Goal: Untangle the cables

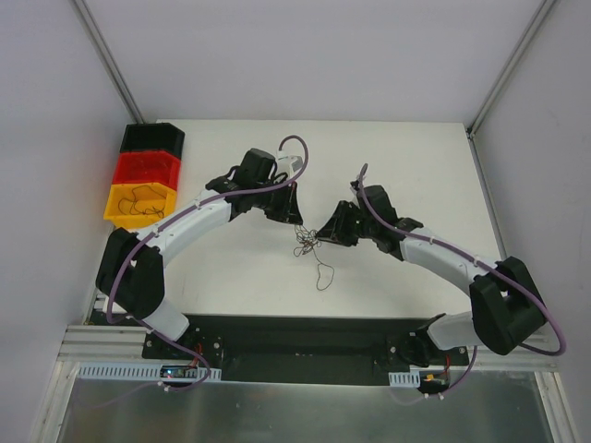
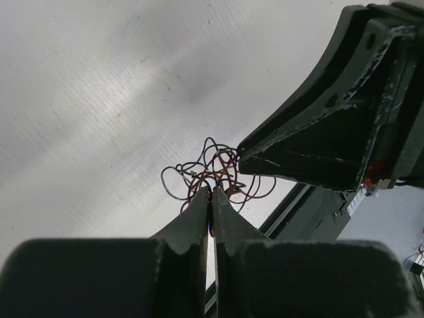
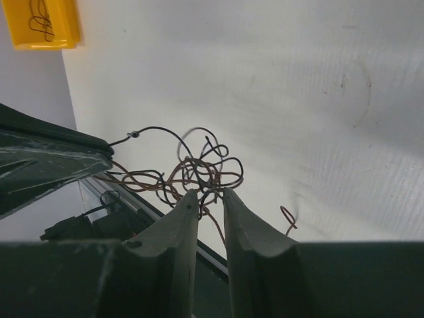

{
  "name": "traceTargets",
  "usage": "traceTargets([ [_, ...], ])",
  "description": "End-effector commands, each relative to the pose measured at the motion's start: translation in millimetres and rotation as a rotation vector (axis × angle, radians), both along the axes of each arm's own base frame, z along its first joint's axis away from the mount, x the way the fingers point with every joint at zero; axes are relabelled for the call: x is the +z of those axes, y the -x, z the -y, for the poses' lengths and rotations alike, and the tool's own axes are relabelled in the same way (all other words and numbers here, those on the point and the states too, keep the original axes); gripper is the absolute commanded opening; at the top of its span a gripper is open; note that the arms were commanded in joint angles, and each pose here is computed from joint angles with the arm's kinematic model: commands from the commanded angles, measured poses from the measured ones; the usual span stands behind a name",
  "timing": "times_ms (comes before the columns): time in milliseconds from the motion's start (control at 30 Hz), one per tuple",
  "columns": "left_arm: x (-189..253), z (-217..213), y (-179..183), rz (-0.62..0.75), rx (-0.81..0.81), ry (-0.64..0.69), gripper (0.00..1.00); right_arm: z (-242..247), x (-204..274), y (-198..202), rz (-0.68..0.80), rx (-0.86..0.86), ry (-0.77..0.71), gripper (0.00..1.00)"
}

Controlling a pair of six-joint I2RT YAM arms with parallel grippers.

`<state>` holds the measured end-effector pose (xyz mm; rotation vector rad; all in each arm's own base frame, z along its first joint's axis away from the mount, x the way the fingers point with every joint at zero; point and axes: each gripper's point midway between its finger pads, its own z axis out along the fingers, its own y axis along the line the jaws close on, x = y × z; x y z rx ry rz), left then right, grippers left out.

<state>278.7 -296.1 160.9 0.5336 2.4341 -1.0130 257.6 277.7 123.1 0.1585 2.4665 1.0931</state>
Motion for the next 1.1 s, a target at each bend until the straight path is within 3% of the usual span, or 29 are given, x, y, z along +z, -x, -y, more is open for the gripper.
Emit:
traceTargets([
  [0,16.2,7.2,-1.5,0.033,-0.007,0.037,0.00,-3.9,-2.5,0.1,-0.005,-0.001,0.064,0.21],
  [200,21.5,6.9,0.1,0.043,-0.011,0.046,0.00,-6.2,-13.8,3.0,0.036,0.022,0.175,0.15],
  [300,22.5,6.7,0.6,0.042,-0.009,0.048,0.00,-3.9,-23.2,0.4,0.068,0.036,0.265,0.00],
  [333,22.6,6.7,0.1,0.045,-0.009,0.047,0.00,0.4,-26.0,-0.2,0.074,0.037,0.311,0.00],
  [400,24.4,6.3,0.0,0.055,-0.008,0.046,0.00,20.3,-30.5,-6.0,0.110,-0.013,0.468,0.00],
  [567,24.9,-6.1,-5.3,0.095,0.044,-0.004,0.00,122.5,-26.0,-8.9,0.159,-0.220,0.988,0.00],
  [700,24.1,-21.5,-13.7,0.132,0.111,-0.072,0.00,194.9,2.0,-4.2,0.238,-0.365,1.258,0.00],
  [967,40.4,-55.6,-33.1,0.207,0.237,-0.110,0.00,289.6,22.7,13.8,0.156,-0.579,1.307,0.00],
  [1067,51.6,-77.5,-41.7,0.277,0.325,-0.151,0.00,318.8,20.5,21.5,0.075,-0.671,1.249,0.00],
])
